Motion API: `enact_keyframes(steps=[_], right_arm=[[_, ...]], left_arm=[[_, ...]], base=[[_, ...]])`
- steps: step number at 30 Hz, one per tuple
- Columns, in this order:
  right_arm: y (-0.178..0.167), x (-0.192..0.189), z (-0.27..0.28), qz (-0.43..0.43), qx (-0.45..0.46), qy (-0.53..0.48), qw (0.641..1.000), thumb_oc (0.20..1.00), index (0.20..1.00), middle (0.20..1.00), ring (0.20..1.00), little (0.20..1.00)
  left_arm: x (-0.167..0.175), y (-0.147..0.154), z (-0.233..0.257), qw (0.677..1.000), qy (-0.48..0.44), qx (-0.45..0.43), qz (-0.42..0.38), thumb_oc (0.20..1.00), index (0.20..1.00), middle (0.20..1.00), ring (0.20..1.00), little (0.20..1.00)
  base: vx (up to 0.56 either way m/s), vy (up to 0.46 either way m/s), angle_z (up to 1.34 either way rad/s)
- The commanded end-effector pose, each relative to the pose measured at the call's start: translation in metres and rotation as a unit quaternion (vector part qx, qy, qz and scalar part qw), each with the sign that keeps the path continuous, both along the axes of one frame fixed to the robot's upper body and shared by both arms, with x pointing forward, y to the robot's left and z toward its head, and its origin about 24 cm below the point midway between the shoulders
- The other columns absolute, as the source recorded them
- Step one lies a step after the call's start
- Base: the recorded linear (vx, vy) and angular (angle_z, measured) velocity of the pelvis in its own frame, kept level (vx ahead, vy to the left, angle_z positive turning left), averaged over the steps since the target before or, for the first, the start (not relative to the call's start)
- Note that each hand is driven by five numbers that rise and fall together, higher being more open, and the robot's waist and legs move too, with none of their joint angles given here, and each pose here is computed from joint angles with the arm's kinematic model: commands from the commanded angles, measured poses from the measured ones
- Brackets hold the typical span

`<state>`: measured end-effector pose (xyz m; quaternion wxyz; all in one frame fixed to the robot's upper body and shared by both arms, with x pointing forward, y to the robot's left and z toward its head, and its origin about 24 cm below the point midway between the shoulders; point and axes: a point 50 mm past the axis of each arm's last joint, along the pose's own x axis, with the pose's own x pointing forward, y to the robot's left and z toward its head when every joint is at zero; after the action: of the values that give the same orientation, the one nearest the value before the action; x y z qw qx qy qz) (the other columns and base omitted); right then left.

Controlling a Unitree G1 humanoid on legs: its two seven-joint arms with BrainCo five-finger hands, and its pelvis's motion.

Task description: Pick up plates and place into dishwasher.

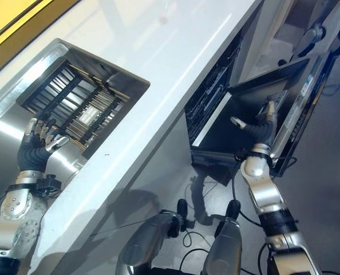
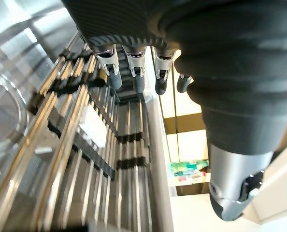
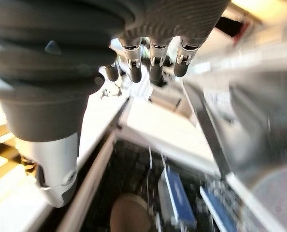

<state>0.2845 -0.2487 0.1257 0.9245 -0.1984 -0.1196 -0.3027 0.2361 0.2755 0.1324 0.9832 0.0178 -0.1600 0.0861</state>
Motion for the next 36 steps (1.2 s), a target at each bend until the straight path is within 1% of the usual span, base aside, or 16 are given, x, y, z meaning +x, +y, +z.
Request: enact_keyframes(steps=[1,4,8,11,13,16,19,21,23,26,31,33,36], right_arm=[[-0.013,-0.018,0.026,-0.036,-0.008,-0.097,0.995,1.000,1.000,1.000,1.000,1.000],[-0.025,-0.037,0.015,-0.092,0.019,-0.114,0.989,1.000,1.000,1.000,1.000,1.000],[-0.033,-0.059,-0.002,-0.119,0.067,-0.119,0.983,1.000,1.000,1.000,1.000,1.000],[-0.039,-0.075,-0.025,-0.155,0.085,-0.081,0.981,1.000,1.000,1.000,1.000,1.000],[-0.044,-0.083,-0.041,-0.160,0.131,-0.053,0.977,1.000,1.000,1.000,1.000,1.000],[-0.047,-0.086,-0.053,-0.161,0.158,-0.039,0.973,1.000,1.000,1.000,1.000,1.000],[-0.044,-0.074,-0.058,-0.122,0.235,-0.071,0.962,1.000,1.000,1.000,1.000,1.000],[-0.041,-0.064,-0.055,-0.092,0.256,-0.086,0.959,1.000,1.000,1.000,1.000,1.000],[-0.035,-0.052,-0.054,-0.023,0.291,-0.092,0.952,1.000,1.000,1.000,1.000,1.000],[-0.027,-0.035,-0.044,0.051,0.296,-0.106,0.948,1.000,1.000,1.000,1.000,1.000],[-0.020,-0.012,-0.021,0.164,0.338,-0.157,0.913,1.000,1.000,1.000,1.000,1.000],[-0.014,-0.003,-0.009,0.219,0.361,-0.174,0.890,1.000,1.000,1.000,1.000,1.000],[-0.002,0.012,0.010,0.285,0.363,-0.181,0.869,1.000,1.000,1.000,1.000,1.000]], left_arm=[[-0.005,-0.027,-0.015,1.000,0.000,-0.014,-0.027,1.000,1.000,1.000,1.000,1.000],[-0.004,-0.026,-0.020,0.999,0.018,-0.013,-0.023,1.000,1.000,1.000,1.000,1.000],[-0.007,-0.022,-0.026,0.999,0.029,-0.013,-0.011,1.000,1.000,1.000,1.000,1.000],[-0.011,-0.020,-0.034,0.999,0.042,-0.015,-0.007,1.000,1.000,1.000,1.000,1.000],[-0.015,-0.021,-0.040,0.998,0.055,-0.021,-0.010,1.000,1.000,1.000,1.000,1.000],[-0.018,-0.024,-0.043,0.998,0.053,-0.029,-0.016,1.000,1.000,1.000,1.000,1.000],[-0.013,-0.029,-0.043,0.998,0.040,-0.035,-0.018,1.000,1.000,1.000,1.000,1.000],[-0.011,-0.033,-0.043,0.998,0.033,-0.041,-0.019,1.000,1.000,1.000,1.000,1.000],[-0.009,-0.037,-0.040,0.998,0.019,-0.052,-0.023,1.000,1.000,1.000,1.000,1.000],[-0.006,-0.044,-0.035,0.998,0.006,-0.060,-0.035,1.000,1.000,1.000,1.000,1.000],[0.000,-0.052,-0.021,0.998,-0.017,-0.049,-0.048,1.000,1.000,1.000,1.000,1.000],[0.003,-0.053,-0.016,0.998,-0.025,-0.039,-0.051,1.000,1.000,1.000,1.000,1.000],[0.007,-0.054,-0.009,0.998,-0.030,-0.032,-0.055,1.000,1.000,1.000,1.000,1.000]], base=[[0.09,-0.068,0.15],[0.07,-0.056,0.00],[0.08,-0.011,-0.39],[0.14,0.041,-0.39],[0.11,0.064,-0.30],[-0.03,0.050,-0.37],[-0.14,0.020,-0.26],[-0.10,0.043,-0.16],[-0.04,0.061,-0.02],[-0.03,0.015,-0.21],[-0.05,-0.115,0.16],[-0.11,-0.183,0.28],[-0.06,-0.147,0.43]])
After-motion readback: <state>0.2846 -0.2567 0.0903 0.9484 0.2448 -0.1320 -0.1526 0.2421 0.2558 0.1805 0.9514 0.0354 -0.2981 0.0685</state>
